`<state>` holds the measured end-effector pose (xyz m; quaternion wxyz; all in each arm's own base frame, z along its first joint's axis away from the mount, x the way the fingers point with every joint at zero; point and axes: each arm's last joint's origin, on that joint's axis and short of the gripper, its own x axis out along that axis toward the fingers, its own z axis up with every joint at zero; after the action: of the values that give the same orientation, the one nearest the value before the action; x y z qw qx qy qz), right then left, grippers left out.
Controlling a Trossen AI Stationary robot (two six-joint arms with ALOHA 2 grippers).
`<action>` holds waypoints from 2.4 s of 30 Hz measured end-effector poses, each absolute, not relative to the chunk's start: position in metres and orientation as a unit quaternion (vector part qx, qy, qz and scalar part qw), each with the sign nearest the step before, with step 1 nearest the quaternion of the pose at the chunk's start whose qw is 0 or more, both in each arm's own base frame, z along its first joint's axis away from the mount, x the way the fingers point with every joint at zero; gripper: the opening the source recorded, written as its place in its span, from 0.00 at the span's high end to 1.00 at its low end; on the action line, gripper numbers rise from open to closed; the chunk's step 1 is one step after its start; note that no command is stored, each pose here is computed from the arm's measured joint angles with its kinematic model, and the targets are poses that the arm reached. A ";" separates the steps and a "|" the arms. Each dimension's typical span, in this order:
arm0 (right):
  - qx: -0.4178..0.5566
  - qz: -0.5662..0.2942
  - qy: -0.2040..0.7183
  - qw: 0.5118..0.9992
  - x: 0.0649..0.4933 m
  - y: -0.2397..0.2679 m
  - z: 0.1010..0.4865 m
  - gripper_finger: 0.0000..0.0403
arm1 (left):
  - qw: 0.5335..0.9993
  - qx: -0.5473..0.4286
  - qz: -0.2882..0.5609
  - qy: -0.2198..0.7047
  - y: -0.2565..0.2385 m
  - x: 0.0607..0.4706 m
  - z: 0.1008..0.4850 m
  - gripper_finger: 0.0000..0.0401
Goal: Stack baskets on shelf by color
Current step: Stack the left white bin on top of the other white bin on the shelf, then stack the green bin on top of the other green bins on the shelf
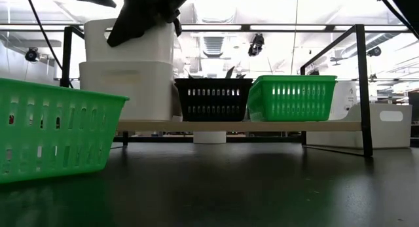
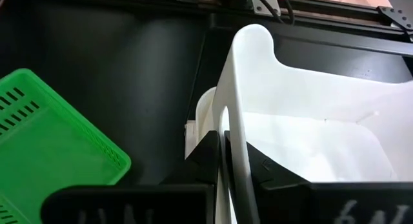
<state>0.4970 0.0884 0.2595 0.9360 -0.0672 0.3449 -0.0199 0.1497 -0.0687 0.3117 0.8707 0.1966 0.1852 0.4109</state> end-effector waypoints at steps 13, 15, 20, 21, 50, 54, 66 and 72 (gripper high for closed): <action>-0.064 -0.023 0.359 0.931 0.495 0.088 0.257 0.72 | 0.871 0.197 0.411 0.185 -0.069 0.150 0.312 0.41; -0.064 -0.023 0.360 0.931 0.495 0.088 0.257 0.67 | 0.871 0.197 0.411 0.185 -0.069 0.150 0.312 0.41; -0.055 -0.002 0.369 0.928 0.491 0.089 0.262 0.56 | 0.871 0.197 0.411 0.185 -0.069 0.150 0.312 0.41; -0.052 -0.001 0.374 0.926 0.489 0.088 0.265 0.55 | 0.871 0.197 0.411 0.185 -0.069 0.150 0.312 0.41; -0.078 0.073 0.507 0.855 0.351 0.163 0.333 0.73 | 0.924 0.195 0.289 0.158 -0.105 0.200 0.337 0.41; -0.094 0.061 0.502 0.858 0.329 0.176 0.325 0.76 | 0.943 0.193 0.227 0.151 -0.118 0.213 0.336 0.41; -0.037 0.064 0.477 0.876 0.266 0.170 0.319 0.74 | 0.958 0.180 0.173 0.144 -0.144 0.248 0.316 0.41; -0.026 0.063 0.471 0.880 0.241 0.154 0.313 0.66 | 0.983 0.076 0.087 0.144 -0.156 0.257 0.308 0.41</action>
<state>0.2409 0.1544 0.3126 0.8795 -0.0257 0.4710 0.0630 0.2572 -0.1557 0.3077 0.9829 0.0764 0.1437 0.0866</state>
